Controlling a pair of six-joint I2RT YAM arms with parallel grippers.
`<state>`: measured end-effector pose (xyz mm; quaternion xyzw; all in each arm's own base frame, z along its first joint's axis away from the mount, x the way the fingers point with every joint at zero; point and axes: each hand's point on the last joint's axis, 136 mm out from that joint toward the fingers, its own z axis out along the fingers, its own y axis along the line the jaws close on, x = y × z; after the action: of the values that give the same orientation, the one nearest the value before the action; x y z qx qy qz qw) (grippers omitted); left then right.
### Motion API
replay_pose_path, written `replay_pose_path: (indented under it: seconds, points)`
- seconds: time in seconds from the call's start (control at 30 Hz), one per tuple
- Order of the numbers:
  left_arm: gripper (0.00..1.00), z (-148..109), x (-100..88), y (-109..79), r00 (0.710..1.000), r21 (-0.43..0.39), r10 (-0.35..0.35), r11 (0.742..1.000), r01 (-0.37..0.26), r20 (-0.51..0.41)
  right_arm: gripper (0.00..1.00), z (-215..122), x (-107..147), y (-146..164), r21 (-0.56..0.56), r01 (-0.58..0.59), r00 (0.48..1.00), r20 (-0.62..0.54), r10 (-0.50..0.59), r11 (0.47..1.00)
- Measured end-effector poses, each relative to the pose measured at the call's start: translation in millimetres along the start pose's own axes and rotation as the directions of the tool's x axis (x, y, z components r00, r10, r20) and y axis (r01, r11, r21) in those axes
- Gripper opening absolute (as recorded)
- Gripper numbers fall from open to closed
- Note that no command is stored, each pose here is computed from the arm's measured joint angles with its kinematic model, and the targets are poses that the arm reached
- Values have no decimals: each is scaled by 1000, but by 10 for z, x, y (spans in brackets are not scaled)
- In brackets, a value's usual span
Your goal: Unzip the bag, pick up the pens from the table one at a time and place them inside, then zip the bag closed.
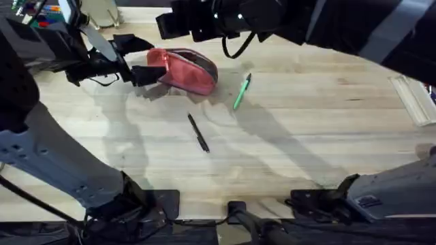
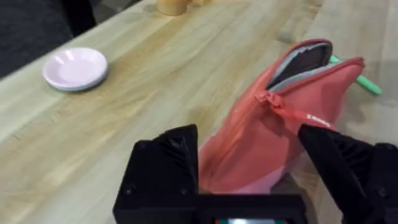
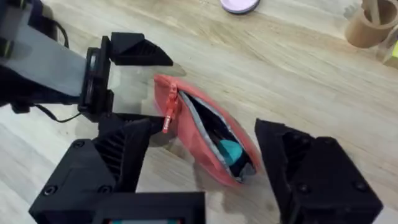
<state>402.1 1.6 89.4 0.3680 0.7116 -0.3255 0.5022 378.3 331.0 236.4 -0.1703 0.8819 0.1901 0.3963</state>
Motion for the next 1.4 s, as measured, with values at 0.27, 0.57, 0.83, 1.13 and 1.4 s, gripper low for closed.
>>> replay_pose_path:
  seconds: [0.27, 0.57, 0.83, 1.13, 1.4]
  points:
    - [993, -102, -210, -172, 998, -3, -41, 999, 41, -39, 996, 0, 18, -6, 2, 43, 999, -7, -43, 999]
    - [993, -400, -753, -545, 988, -78, 25, 996, -37, -151, 995, -4, 120, -49, 13, 94, 994, -51, -93, 995]
    - [993, -720, -1120, -757, 966, -266, -16, 962, -55, -258, 995, -56, -4, -124, 26, 106, 994, -37, -105, 994]
    - [994, -1196, -1301, -809, 918, -638, -359, 750, 176, -169, 996, -123, 26, -160, 32, 174, 982, -80, -171, 984]
    - [993, -1327, -1262, -853, 873, -719, -479, 637, 279, -86, 996, -241, -44, -99, 3, 221, 971, -94, -220, 975]
